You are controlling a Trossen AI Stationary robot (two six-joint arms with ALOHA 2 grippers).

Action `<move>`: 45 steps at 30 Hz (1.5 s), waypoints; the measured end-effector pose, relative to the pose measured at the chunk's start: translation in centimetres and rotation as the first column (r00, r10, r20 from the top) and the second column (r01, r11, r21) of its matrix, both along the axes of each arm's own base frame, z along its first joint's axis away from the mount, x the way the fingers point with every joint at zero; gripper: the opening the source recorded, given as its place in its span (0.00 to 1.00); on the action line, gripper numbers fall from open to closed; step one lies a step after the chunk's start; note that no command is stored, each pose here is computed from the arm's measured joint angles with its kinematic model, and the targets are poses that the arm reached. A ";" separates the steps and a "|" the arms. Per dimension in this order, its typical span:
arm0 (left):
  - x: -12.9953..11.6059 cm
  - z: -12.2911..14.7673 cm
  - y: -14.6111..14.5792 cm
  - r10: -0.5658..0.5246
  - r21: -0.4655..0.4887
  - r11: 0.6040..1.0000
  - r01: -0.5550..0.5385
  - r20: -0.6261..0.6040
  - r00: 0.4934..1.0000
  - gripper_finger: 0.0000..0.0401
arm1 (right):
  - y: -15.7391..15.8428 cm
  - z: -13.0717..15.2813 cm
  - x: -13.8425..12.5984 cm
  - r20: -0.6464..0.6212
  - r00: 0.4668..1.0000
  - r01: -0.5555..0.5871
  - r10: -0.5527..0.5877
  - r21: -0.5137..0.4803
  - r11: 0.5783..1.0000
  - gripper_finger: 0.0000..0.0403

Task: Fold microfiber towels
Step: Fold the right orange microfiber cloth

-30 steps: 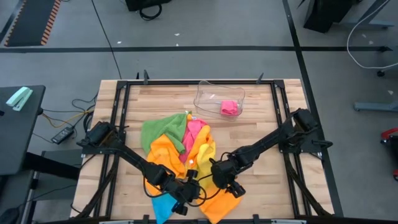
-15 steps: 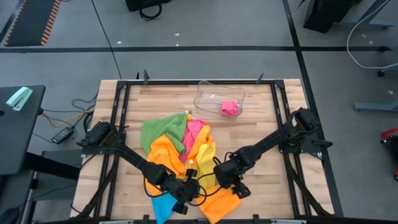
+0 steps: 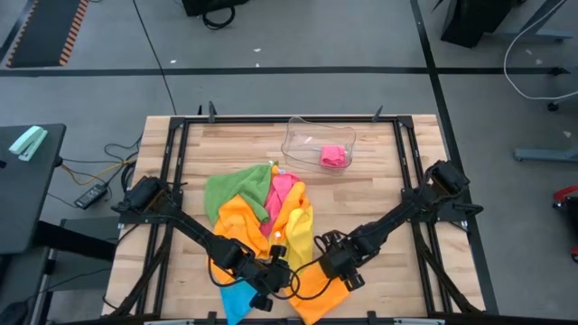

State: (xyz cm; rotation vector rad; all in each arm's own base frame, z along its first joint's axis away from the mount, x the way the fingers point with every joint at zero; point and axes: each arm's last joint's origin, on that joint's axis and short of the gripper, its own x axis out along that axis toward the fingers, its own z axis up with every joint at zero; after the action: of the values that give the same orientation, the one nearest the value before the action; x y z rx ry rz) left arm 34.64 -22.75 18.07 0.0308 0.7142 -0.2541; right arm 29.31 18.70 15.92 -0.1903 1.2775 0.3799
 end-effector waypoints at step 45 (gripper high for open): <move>7.1 -0.4 10.2 0.132 0.063 0.986 -0.151 0.239 0.962 0.07 | -0.6 5.9 -8.5 -0.017 0.900 0.409 -0.435 -0.308 0.859 0.05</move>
State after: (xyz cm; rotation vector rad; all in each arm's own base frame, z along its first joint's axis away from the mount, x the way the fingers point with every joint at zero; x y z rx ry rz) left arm 41.70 -12.56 17.67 0.0852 0.4882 -0.0813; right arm 20.78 18.07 21.87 -0.1423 1.4175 -0.1899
